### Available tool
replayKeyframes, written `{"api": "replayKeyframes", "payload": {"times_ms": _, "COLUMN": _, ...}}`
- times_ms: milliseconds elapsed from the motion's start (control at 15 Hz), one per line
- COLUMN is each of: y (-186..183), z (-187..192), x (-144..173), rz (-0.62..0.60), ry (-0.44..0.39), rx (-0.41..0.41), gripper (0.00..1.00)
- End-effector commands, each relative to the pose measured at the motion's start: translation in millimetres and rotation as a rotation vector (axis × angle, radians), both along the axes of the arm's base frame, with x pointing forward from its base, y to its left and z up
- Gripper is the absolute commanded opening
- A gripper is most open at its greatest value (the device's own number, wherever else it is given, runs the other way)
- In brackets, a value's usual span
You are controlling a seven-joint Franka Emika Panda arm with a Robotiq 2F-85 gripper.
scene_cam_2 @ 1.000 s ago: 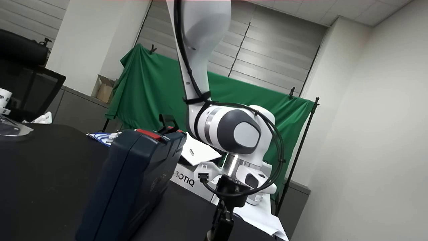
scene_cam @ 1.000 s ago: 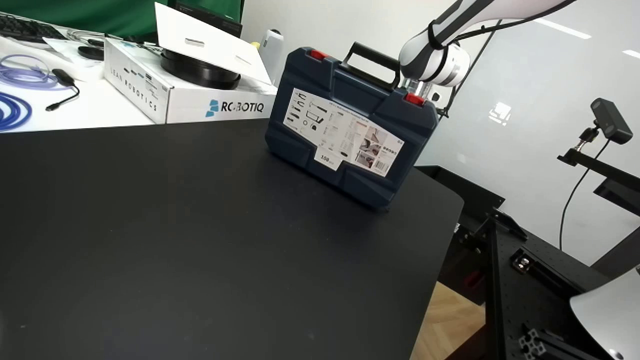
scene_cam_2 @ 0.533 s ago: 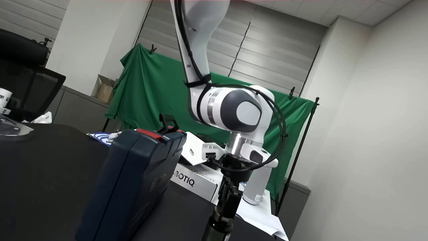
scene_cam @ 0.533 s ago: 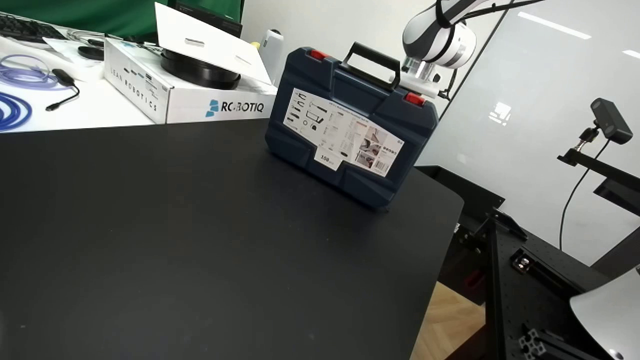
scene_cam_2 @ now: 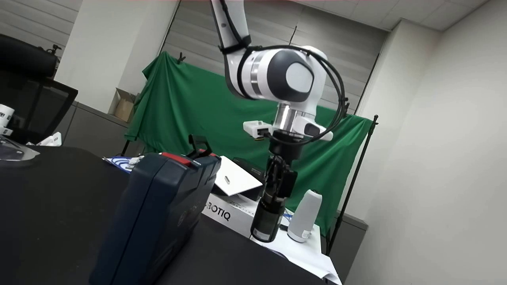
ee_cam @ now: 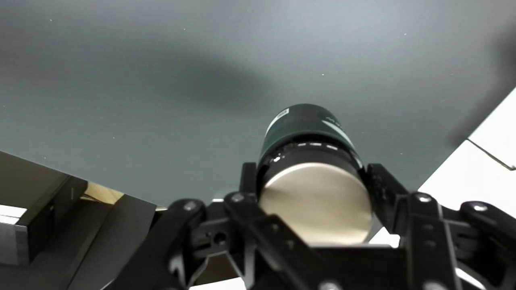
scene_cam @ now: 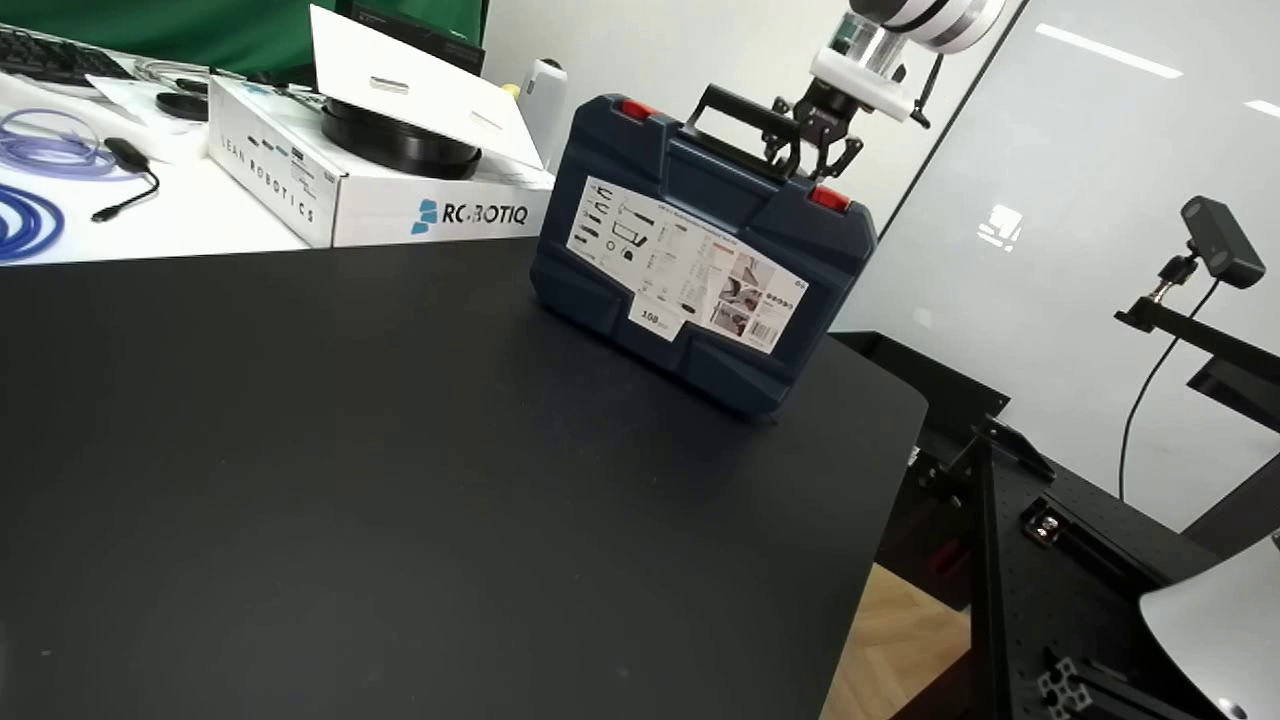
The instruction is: Move the bottle to the left side of the table
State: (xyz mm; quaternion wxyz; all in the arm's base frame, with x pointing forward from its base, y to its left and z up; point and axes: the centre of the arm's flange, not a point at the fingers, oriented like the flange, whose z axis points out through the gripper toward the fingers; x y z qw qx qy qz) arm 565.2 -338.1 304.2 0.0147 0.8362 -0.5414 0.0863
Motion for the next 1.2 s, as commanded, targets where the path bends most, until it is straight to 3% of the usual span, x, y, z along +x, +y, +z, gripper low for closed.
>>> {"api": "replayKeyframes", "payload": {"times_ms": 0, "y": 23, "z": 50, "x": -19, "rz": 0.075, "ry": -0.060, "rx": 0.002, "gripper": 0.43}}
{"api": "replayKeyframes", "payload": {"times_ms": 533, "y": 54, "z": 119, "x": -40, "rz": 0.205, "ry": -0.183, "rx": 0.008, "gripper": 0.43}}
{"api": "replayKeyframes", "payload": {"times_ms": 1133, "y": 109, "z": 149, "x": -71, "rz": 0.353, "ry": -0.433, "rx": 0.161, "gripper": 0.43}}
